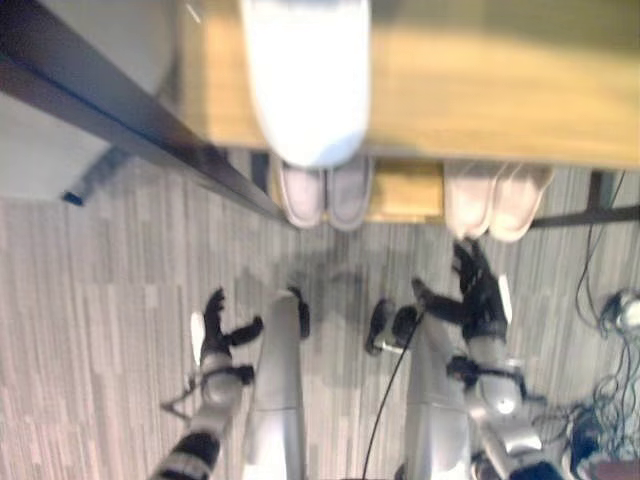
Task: Arrange the slippers neatly on the shoe rack.
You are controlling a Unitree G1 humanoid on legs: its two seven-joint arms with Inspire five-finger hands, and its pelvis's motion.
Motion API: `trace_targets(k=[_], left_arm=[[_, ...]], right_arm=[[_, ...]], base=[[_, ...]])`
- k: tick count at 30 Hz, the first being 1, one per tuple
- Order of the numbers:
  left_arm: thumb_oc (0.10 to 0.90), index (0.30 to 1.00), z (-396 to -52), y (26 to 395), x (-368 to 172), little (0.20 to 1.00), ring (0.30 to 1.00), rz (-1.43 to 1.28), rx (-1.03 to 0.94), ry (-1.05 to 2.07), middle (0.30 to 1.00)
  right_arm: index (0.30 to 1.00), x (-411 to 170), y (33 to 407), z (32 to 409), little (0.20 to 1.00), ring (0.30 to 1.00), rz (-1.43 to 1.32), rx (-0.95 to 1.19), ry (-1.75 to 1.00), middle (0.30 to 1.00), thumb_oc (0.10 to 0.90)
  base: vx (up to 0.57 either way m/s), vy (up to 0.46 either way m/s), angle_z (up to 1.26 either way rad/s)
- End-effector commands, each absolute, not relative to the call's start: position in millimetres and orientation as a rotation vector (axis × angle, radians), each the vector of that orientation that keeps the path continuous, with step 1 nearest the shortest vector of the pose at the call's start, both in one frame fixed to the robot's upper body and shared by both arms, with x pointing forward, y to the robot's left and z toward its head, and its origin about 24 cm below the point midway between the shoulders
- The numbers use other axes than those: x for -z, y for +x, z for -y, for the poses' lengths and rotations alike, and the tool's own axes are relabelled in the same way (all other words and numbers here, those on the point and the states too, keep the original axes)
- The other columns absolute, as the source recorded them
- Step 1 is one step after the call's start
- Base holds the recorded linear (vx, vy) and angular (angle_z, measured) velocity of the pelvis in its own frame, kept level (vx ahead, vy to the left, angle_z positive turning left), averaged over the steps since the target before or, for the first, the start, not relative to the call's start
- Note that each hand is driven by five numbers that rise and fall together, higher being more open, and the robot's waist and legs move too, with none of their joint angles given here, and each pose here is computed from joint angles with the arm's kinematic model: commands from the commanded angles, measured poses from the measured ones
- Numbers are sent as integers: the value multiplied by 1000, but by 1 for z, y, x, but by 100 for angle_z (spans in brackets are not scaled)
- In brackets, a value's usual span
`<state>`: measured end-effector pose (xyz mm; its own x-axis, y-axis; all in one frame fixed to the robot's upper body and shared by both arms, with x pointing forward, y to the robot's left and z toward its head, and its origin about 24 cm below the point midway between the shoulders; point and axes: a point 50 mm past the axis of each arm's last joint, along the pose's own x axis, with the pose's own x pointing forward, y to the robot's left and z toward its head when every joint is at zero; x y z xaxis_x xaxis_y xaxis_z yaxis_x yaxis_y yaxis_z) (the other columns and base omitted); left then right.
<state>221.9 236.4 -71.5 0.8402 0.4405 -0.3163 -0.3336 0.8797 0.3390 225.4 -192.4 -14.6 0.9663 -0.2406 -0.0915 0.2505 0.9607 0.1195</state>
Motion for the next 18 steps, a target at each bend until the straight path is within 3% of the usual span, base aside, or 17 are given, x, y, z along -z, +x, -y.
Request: trace_targets(k=[1, 9, 11, 16, 18], left_arm=[[800, 900, -225, 206, 88, 900, 900, -458, -287, 274, 900], [800, 900, -228, 156, 129, 900, 900, -745, -279, 306, 900], [800, 900, -220, 133, 146, 900, 900, -895, -120, 424, 900], [800, 900, -233, 92, 158, 900, 900, -1061, -218, 380, 900], [800, 900, -236, 94, 156, 900, 900, -1050, -225, 371, 900]], right_arm=[[900, 20, 214, 201, 900, 900, -92, 250, 239, 900, 800], [900, 71, 187, 208, 900, 900, -337, 399, 293, 900, 800], [900, 102, 170, 211, 900, 900, -512, 455, 283, 900, 800], [900, 131, 137, 217, 900, 900, -740, 453, 134, 900, 800], [900, 138, 125, 219, 900, 900, -788, 473, 132, 900, 800]], base=[[26, -55, 10], [84, -23, 5], [212, 7, 11], [141, 28, -19], [30, -117, -41]])
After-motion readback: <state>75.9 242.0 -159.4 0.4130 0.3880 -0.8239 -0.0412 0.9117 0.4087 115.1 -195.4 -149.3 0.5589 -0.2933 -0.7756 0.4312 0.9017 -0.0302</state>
